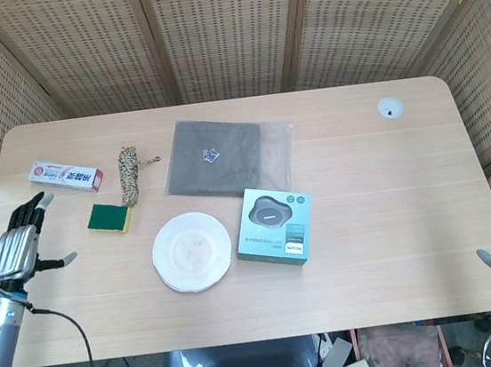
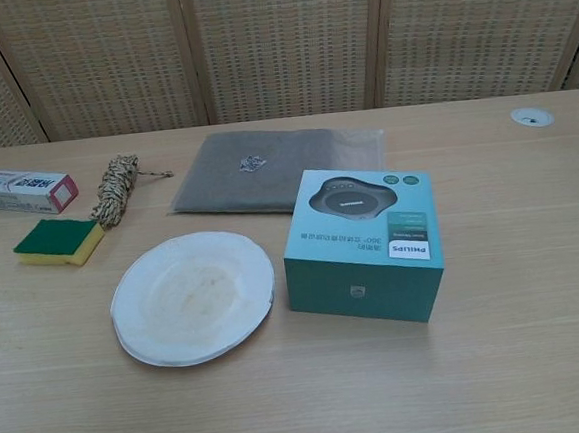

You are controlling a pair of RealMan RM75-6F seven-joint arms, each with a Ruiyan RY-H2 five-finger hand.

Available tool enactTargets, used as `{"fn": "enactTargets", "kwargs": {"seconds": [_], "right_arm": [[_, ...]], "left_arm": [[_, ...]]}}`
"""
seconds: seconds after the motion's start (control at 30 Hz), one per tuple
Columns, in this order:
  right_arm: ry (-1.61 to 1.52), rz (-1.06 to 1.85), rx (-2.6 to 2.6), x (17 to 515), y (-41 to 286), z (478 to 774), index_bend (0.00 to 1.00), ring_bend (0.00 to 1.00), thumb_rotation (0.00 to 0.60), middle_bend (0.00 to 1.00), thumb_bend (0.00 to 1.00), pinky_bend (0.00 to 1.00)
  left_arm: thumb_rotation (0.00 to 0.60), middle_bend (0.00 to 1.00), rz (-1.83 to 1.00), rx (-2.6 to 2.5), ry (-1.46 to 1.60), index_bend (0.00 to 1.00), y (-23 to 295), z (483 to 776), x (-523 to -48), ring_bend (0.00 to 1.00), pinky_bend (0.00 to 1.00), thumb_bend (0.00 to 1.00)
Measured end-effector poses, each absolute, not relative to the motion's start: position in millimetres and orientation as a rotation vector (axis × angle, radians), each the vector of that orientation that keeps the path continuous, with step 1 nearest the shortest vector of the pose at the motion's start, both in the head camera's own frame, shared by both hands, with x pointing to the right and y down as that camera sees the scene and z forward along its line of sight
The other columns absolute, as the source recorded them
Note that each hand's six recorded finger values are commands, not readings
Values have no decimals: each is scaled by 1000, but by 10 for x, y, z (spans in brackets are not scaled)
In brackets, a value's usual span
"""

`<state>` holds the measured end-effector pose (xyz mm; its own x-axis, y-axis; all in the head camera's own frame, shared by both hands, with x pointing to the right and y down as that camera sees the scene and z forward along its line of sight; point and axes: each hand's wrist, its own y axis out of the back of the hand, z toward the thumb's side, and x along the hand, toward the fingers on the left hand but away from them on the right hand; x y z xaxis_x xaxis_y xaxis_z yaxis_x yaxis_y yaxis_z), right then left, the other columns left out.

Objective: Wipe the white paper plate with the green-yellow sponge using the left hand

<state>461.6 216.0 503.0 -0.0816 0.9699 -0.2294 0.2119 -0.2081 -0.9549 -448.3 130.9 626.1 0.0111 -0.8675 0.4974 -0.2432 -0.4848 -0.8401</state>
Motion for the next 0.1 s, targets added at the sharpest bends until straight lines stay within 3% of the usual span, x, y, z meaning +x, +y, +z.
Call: {"fn": "enactTargets", "kwargs": {"seconds": [0.1], "right_arm": [[-1327,1344,-1477,4609,2168,5013,0,0,600,0,0,0]], "left_arm": [[600,0,-1535,-1654,1128,0,1449,6089,-4576,0,0,0]]}}
